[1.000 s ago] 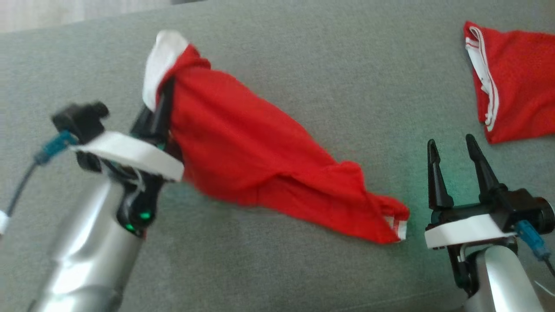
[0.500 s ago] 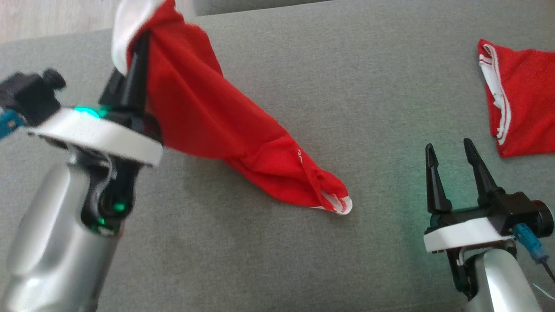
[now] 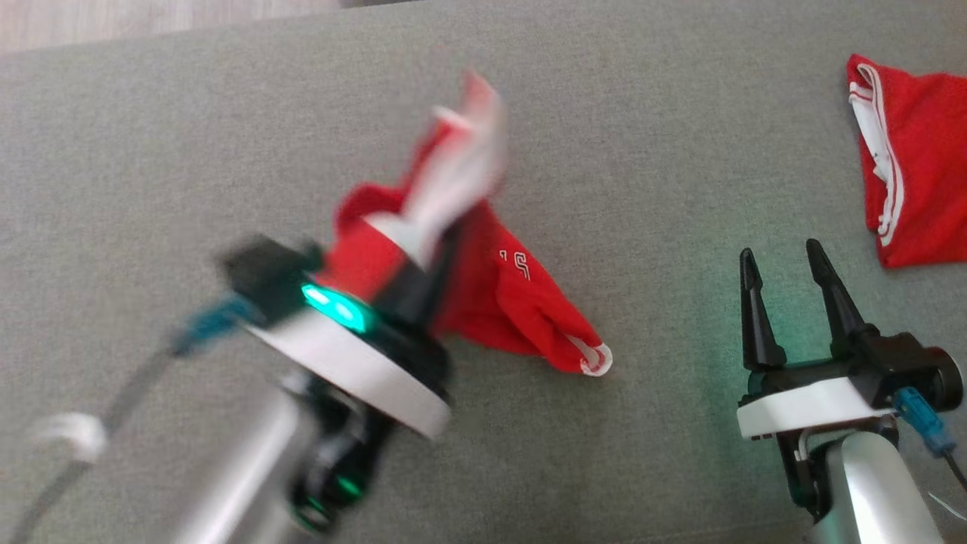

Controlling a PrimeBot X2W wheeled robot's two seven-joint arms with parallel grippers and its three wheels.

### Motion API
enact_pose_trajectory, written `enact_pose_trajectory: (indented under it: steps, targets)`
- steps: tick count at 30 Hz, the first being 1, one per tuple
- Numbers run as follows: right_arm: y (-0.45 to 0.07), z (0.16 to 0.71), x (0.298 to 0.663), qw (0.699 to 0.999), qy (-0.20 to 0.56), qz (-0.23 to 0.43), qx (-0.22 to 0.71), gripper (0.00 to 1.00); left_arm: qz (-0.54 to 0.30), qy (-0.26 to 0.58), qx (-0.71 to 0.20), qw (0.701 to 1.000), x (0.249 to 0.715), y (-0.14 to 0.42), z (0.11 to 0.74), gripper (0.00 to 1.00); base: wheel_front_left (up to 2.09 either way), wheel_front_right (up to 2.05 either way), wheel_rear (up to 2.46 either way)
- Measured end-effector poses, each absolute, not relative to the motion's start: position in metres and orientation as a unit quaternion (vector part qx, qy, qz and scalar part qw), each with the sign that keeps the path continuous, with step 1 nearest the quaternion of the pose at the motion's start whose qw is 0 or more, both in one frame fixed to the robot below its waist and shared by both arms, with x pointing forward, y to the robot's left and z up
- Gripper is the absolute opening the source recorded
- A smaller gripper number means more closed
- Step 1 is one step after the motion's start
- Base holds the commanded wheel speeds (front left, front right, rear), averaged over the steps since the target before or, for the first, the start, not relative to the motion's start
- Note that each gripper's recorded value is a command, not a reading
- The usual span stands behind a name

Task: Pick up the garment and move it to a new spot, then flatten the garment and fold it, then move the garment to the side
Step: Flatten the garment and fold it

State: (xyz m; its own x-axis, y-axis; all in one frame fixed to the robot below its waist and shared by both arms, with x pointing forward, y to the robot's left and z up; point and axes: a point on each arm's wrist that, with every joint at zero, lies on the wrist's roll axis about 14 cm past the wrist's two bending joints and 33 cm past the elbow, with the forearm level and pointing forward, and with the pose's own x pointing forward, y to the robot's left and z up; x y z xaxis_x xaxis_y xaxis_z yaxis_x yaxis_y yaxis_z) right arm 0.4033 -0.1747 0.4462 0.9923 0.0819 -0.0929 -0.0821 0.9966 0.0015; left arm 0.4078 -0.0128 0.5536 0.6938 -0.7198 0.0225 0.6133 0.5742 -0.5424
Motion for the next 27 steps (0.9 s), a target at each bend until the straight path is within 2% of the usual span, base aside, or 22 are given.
enact_pose_trajectory:
  steps: [6, 10, 11, 12, 13, 20, 27]
  targets:
    - [-0.179, 0.443, 0.402, 0.998, 0.051, 0.034, 0.002, 1.0, -0.408, 0.191, -0.265, 0.853, 0.365, -0.05, 0.489, 0.0, 0.0, 0.0, 0.0]
    - [-0.185, 0.445, 0.399, 0.998, 0.05, 0.026, 0.001, 1.0, -0.413, 0.234, -0.218, 0.853, 0.342, -0.05, 0.446, 0.0, 0.0, 0.0, 0.0]
    - [-0.186, 0.445, 0.399, 0.998, 0.05, 0.024, 0.001, 1.0, -0.409, 0.243, -0.203, 0.856, 0.338, -0.046, 0.436, 0.13, 0.0, 0.0, 0.0]
    - [-0.187, 0.446, 0.399, 0.999, 0.049, 0.023, 0.001, 1.0, -0.405, 0.252, -0.192, 0.858, 0.334, -0.041, 0.426, 0.44, 0.0, 0.0, 0.0]
    - [-0.188, 0.446, 0.398, 0.999, 0.048, 0.022, 0.0, 1.0, -0.403, 0.263, -0.183, 0.857, 0.329, -0.037, 0.417, 1.0, 0.0, 0.0, 0.0]
    - [-0.189, 0.451, 0.397, 0.999, 0.042, 0.019, 0.0, 1.0, -0.405, 0.314, -0.191, 0.837, 0.299, -0.03, 0.4, 1.0, 0.0, 0.0, 0.0]
    - [-0.191, 0.457, 0.394, 0.999, 0.034, 0.017, 0.0, 1.0, -0.44, 0.287, -0.199, 0.827, 0.305, -0.028, 0.445, 1.0, 0.0, 0.0, 0.0]
